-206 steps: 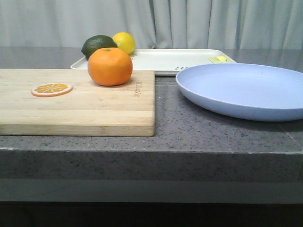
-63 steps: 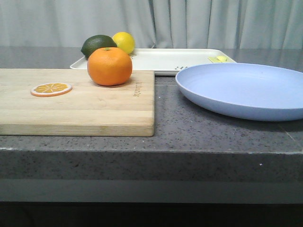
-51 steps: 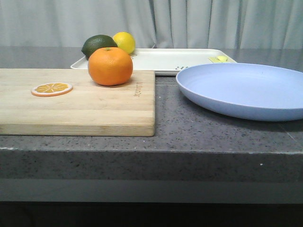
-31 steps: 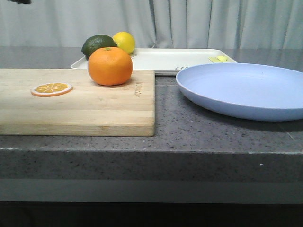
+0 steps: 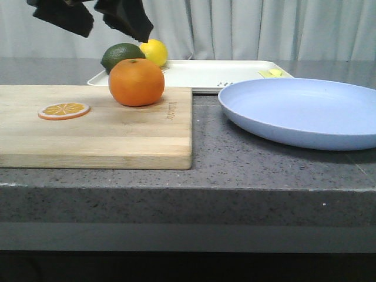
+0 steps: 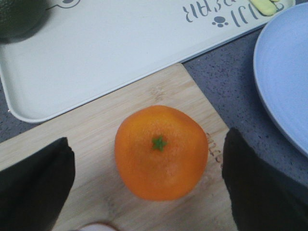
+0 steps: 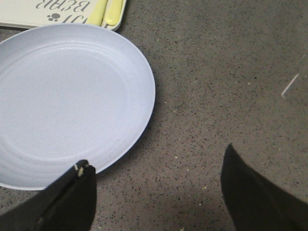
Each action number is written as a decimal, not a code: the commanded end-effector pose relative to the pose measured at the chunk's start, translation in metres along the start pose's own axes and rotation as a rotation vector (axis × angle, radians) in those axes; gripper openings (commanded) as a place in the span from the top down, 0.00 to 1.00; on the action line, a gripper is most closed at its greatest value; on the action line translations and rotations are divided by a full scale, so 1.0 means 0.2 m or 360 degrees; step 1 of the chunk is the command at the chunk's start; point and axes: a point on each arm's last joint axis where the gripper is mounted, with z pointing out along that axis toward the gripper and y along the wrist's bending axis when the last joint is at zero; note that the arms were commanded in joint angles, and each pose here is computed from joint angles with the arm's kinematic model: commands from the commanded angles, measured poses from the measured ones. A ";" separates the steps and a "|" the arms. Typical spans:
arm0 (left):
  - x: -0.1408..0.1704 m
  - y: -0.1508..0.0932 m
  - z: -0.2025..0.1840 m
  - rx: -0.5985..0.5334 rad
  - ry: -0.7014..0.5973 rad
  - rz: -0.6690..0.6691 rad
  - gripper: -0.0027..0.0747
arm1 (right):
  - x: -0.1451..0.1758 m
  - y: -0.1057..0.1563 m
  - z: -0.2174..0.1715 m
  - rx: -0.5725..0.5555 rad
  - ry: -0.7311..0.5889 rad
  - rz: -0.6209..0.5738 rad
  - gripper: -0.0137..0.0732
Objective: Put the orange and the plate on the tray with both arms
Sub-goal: 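Lower the left gripper over the orange on the cutting board, then close the left gripper around the orange, then carry the orange with the left gripper onto the blue plate and release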
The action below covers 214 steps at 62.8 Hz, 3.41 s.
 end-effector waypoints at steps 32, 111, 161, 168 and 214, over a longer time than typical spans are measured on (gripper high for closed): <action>-0.13 -0.01 0.27 0.0008 0.0028 0.0000 0.18 | -0.07 0.00 -0.03 0.0012 -0.0138 -0.0033 0.21; -0.37 -0.51 0.16 0.0288 -0.0070 0.0276 0.46 | -0.07 0.00 -0.03 0.0012 -0.0133 -0.0033 0.21; -0.39 -0.90 0.52 0.0446 -0.0003 0.0371 0.14 | -0.07 0.00 -0.03 0.0012 -0.0131 -0.0033 0.21; -0.41 -0.90 0.47 0.0455 -0.0010 0.0310 0.14 | -0.07 0.00 -0.03 0.0012 -0.0133 -0.0033 0.21; -0.49 -0.48 -0.35 0.0273 -0.0206 0.0217 0.17 | -0.07 0.00 -0.03 0.0012 -0.0131 -0.0033 0.21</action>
